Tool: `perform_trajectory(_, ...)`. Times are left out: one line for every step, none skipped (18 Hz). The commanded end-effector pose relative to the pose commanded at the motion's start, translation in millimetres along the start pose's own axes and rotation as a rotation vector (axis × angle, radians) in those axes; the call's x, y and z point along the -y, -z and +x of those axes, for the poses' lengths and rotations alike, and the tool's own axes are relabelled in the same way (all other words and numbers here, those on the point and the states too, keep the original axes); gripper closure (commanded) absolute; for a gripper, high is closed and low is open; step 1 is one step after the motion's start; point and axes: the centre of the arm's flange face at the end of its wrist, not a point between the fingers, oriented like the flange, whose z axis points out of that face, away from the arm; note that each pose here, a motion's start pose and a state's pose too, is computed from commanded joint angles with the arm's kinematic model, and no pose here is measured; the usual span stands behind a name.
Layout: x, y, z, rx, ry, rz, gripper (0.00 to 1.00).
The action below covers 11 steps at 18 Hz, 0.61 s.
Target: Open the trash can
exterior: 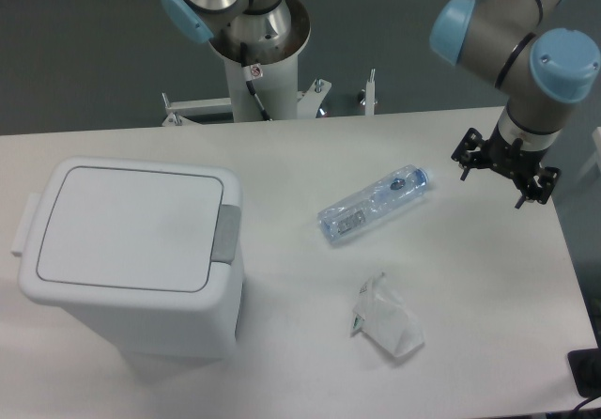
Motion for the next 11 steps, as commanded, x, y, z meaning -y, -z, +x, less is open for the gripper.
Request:
perform_trajectory(0.0,0.0,0.0,0.0,0.0,0.0,0.0)
perform_trajectory(0.0,-1.0,-0.2,-0.002,0.0,0.0,0.0)
perform_trajectory(0.0,0.6,-0.2,0.0,0.0,0.0,0.0)
perform_trajectory(0.2,0.6,-0.2,0.0,0.0,0.002,0.0)
perform_trajectory(0.2,0.6,-0.2,0.0,0.0,0.002,0.0)
perform_trajectory(0.2,1.1,-0.4,0.0,0.0,0.002,0.0)
perform_trajectory(-0.6,1.7,-0.9,0.0,0.002,0.003,0.0)
perform_trajectory(-2.0,2.8,-1.9,-0.001,0.005,0.007,0.0)
perform_trajectory(-2.9,5.2,-2.7,0.003,0.008,0.008,0.0)
perform_trajectory(-3.8,5.2,-3.0,0.004,0.009,0.008,0.0)
perform_trajectory(-3.0,3.1,-1.6,-0.001,0.011,0.007,0.0)
